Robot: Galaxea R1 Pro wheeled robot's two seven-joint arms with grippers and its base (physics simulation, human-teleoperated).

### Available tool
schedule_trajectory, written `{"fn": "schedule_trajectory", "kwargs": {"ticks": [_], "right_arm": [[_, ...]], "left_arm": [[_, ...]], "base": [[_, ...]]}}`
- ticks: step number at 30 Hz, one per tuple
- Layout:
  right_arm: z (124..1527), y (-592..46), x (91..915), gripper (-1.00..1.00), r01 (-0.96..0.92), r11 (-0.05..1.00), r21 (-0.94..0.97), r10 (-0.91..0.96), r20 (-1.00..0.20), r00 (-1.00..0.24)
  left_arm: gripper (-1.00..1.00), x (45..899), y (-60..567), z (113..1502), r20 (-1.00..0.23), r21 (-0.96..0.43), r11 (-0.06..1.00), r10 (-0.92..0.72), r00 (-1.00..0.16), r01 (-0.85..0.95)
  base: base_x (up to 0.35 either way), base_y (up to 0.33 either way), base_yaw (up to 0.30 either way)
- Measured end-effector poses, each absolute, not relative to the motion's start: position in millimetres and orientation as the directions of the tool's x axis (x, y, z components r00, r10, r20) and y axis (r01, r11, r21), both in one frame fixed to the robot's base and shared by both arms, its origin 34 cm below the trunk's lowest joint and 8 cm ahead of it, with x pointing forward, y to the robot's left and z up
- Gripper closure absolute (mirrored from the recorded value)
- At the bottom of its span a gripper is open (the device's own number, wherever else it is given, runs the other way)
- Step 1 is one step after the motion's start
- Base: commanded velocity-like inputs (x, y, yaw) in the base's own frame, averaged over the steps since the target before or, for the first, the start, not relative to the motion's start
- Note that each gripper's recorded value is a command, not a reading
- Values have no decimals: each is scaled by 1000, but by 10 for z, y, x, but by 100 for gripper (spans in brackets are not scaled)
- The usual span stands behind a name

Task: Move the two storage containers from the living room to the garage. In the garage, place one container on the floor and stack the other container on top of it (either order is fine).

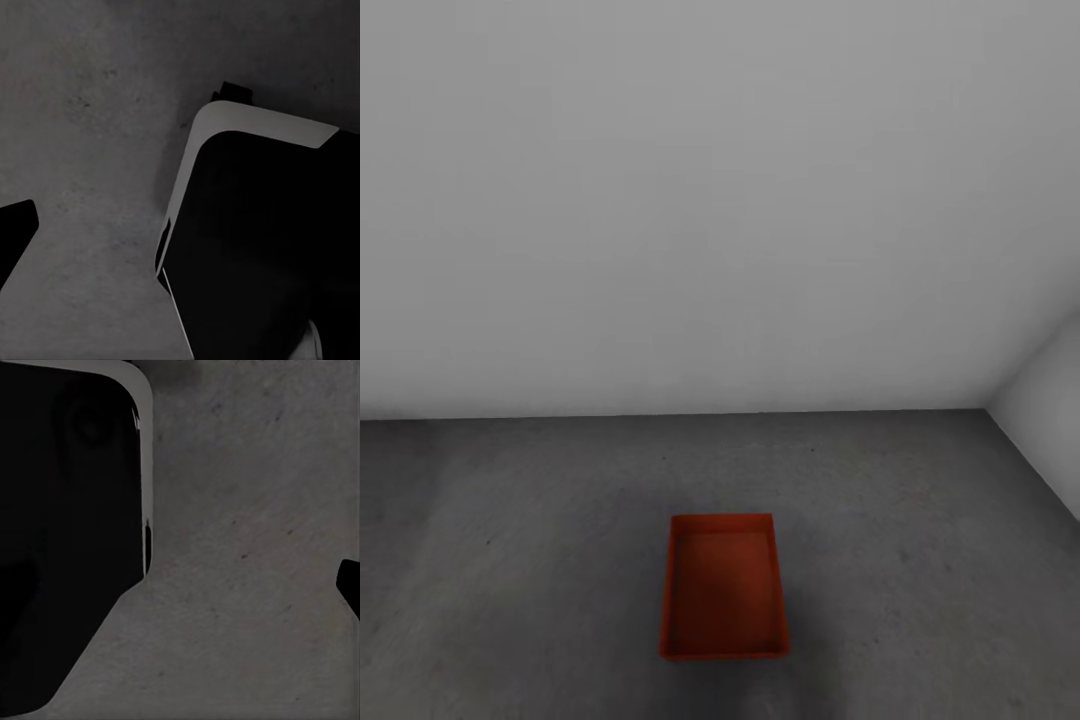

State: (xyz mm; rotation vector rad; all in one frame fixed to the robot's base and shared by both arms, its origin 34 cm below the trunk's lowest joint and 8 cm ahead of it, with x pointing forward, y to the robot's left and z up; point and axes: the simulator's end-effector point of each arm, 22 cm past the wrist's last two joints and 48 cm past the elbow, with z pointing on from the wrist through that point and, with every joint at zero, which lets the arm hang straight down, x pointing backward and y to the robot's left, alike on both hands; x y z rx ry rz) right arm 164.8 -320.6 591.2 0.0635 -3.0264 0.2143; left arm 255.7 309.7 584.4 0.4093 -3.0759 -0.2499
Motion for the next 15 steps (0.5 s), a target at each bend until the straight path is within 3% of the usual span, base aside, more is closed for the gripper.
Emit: {"fn": "schedule_trajectory", "kwargs": {"ticks": [15], "right_arm": [[5964, -3209, 1616, -100, -50, 989, -139, -35, 109, -993]], "left_arm": [[-100, 2521, 3101, 5895, 8, 161, 953, -262, -965, -258]], "base": [[0, 0, 0]]}}
